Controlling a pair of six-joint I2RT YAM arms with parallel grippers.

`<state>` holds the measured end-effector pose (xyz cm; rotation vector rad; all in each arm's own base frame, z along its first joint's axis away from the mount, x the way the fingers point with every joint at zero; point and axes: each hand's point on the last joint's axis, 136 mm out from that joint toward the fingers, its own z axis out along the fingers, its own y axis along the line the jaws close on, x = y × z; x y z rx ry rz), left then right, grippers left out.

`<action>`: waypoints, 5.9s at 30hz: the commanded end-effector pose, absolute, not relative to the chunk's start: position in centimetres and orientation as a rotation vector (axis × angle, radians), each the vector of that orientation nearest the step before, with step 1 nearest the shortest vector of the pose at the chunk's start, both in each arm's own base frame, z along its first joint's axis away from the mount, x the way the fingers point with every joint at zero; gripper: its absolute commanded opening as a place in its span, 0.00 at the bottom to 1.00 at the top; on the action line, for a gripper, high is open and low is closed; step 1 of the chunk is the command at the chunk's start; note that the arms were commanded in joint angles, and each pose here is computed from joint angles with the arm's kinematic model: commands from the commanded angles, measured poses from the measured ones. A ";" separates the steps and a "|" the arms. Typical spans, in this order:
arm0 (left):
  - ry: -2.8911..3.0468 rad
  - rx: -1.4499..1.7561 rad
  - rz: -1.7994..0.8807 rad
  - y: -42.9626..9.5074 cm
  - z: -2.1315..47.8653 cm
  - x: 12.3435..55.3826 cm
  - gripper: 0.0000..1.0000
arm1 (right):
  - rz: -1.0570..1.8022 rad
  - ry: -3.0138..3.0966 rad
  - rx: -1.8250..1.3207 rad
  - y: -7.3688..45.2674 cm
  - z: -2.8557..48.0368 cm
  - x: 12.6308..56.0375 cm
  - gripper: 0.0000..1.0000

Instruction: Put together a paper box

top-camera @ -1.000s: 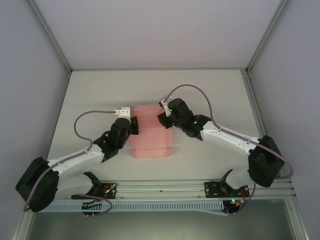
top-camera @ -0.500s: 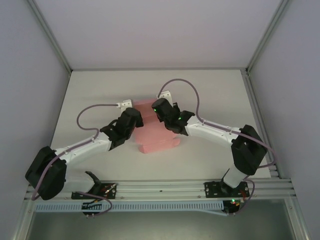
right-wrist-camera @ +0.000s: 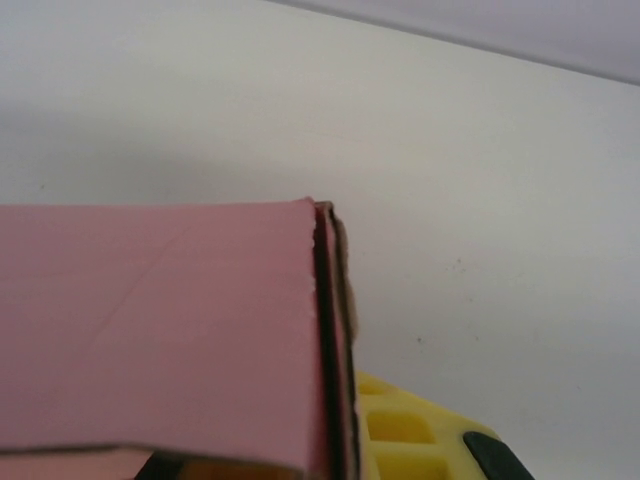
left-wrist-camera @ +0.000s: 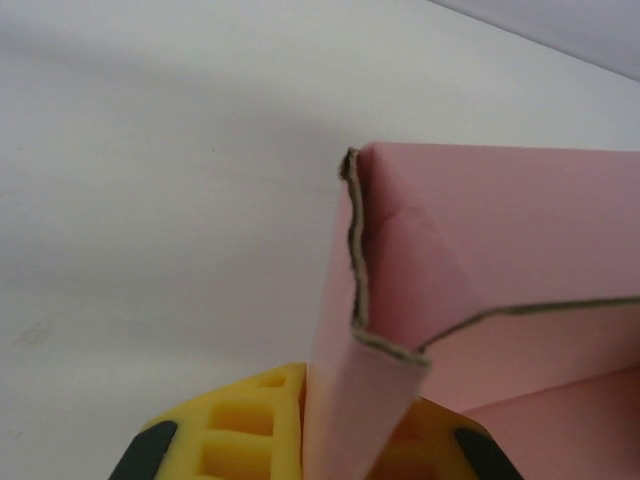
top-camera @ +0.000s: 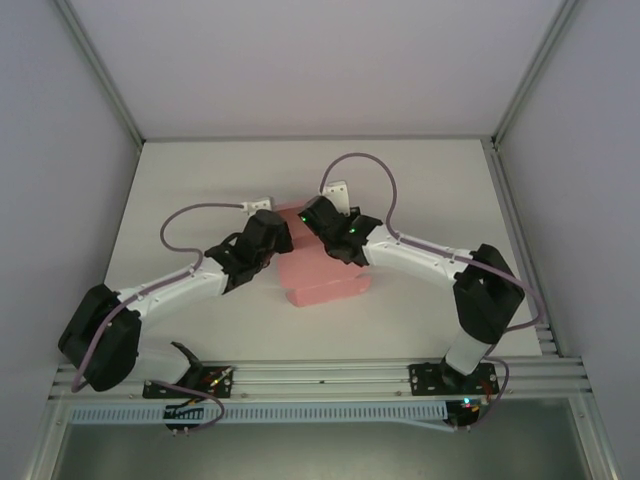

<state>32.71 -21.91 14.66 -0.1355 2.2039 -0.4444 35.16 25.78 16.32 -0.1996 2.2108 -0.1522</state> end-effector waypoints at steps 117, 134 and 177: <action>2.197 -0.101 -0.238 -12.3 20.0 29.9 1.00 | 0.190 2.507 -1.280 28.7 5.2 33.8 0.80; 2.150 -0.051 -0.341 -14.2 22.1 30.8 1.00 | 0.041 2.753 -0.240 24.0 3.1 33.4 0.00; 2.382 0.672 -0.555 -20.7 13.3 39.8 0.83 | 0.591 2.322 -0.654 26.1 14.4 40.4 0.91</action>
